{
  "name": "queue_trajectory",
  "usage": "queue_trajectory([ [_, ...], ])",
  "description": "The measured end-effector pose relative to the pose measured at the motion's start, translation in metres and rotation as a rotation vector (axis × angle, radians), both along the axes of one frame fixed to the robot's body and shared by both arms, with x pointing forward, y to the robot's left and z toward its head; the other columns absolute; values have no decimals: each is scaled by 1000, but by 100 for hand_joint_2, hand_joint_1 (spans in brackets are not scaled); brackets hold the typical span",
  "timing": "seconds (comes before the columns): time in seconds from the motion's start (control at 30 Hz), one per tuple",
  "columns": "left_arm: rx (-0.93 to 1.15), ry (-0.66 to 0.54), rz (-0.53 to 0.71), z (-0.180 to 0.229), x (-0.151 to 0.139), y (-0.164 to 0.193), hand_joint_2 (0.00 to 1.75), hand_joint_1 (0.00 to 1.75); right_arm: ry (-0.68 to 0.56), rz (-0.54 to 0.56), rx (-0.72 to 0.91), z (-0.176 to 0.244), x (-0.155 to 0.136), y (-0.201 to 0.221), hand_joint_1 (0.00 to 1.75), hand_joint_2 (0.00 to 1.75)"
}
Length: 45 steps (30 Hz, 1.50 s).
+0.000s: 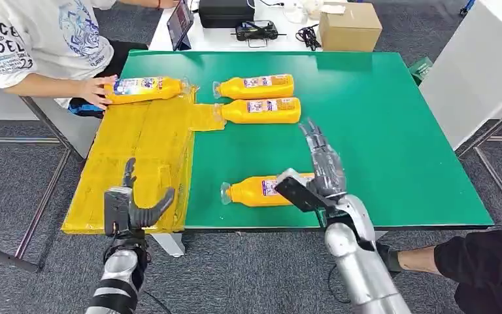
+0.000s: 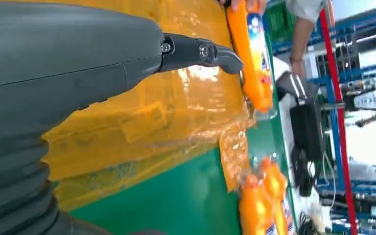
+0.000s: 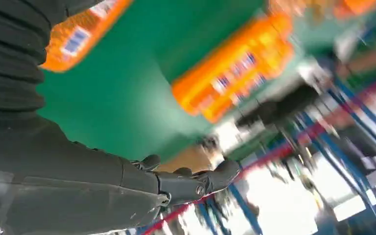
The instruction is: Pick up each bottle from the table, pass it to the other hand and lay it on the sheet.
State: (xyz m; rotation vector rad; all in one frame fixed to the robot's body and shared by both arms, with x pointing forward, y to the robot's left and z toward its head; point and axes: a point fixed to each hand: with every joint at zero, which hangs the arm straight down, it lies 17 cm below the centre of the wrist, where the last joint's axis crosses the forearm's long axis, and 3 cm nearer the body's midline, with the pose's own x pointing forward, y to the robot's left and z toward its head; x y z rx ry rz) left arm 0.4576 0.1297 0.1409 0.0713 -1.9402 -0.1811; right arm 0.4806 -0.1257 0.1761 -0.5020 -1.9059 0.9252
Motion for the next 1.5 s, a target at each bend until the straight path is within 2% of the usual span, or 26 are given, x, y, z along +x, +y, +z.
queue_trajectory([
  [0.13,12,1,-17,-1,-2,-6,175,0,138,49,-34,-32,18,10,0,175],
  [0.3,23,14,-25,-6,-3,-9,175,0,262,104,-57,-62,25,21,0,175],
  [0.73,27,31,-24,-13,-3,-10,175,0,331,117,-93,-85,29,23,0,175],
  [1.1,51,53,-45,-19,1,-19,175,0,485,269,-230,-114,24,44,0,175],
  [1.5,43,73,-64,-26,2,-26,175,0,574,314,-371,-143,16,11,0,175],
])
